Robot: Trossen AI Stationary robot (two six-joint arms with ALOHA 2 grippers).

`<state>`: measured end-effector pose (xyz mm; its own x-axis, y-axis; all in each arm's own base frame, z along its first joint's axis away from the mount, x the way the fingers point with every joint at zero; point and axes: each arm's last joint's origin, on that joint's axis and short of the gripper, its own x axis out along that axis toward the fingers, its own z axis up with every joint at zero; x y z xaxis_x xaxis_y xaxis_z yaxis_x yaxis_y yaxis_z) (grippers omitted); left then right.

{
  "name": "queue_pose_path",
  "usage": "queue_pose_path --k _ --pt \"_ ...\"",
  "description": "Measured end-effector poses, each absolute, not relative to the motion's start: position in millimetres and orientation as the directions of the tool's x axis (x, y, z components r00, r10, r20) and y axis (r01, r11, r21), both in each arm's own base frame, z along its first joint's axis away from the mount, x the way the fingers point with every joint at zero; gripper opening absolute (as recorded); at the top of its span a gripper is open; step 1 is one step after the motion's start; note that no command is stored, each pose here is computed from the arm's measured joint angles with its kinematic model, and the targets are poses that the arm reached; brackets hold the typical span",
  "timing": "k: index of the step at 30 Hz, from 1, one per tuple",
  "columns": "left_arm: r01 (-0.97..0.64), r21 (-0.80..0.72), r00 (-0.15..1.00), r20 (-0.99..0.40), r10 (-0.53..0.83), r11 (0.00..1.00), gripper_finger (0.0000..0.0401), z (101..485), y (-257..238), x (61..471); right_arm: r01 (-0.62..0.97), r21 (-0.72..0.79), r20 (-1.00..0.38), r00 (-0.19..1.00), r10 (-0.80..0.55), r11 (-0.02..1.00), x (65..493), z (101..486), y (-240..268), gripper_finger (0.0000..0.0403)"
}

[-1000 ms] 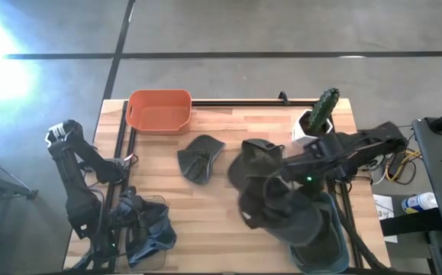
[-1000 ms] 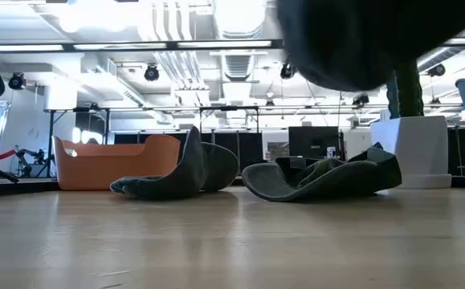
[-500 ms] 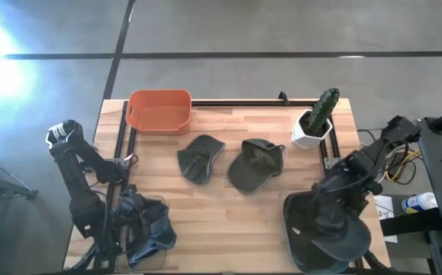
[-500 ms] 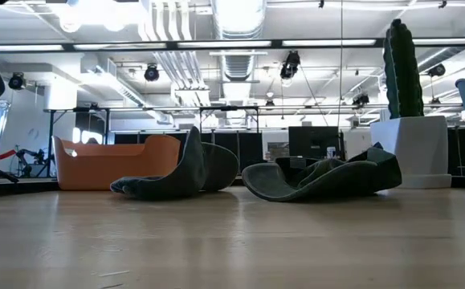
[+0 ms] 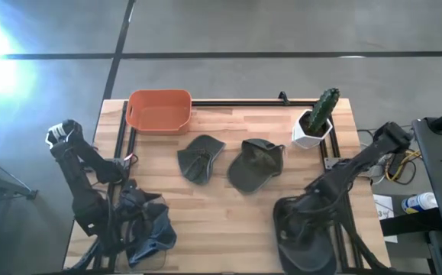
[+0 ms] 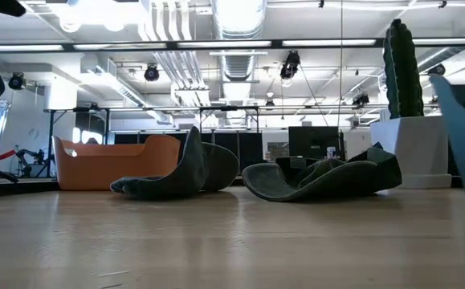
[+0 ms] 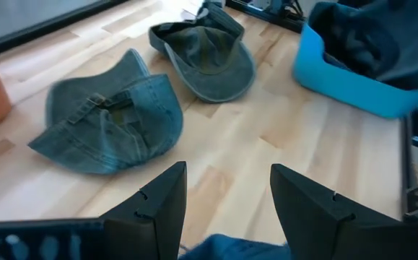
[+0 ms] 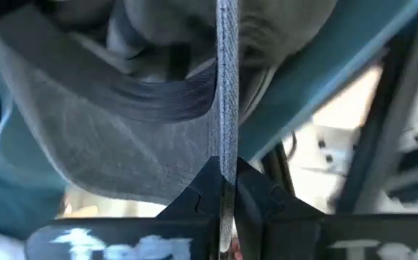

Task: Pick & Place hat
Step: Put the black cap into the blue bin

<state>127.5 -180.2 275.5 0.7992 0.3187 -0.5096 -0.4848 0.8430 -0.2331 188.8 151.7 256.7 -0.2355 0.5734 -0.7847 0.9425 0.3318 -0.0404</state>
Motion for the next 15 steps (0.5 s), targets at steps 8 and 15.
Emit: queue_pose_path --k 8,15 --pt "-0.522 -0.202 0.774 -0.52 0.361 0.828 0.0193 274.8 -172.7 133.4 0.893 -0.157 -0.802 -0.365 0.473 0.422 209.5 212.2 170.1 0.0048" --pt "-0.559 -0.155 0.744 -0.527 0.411 0.815 0.0193 275.7 -162.1 142.9 0.878 -0.226 -0.812 -0.409 0.417 0.421 218.4 208.2 175.7 0.0085"
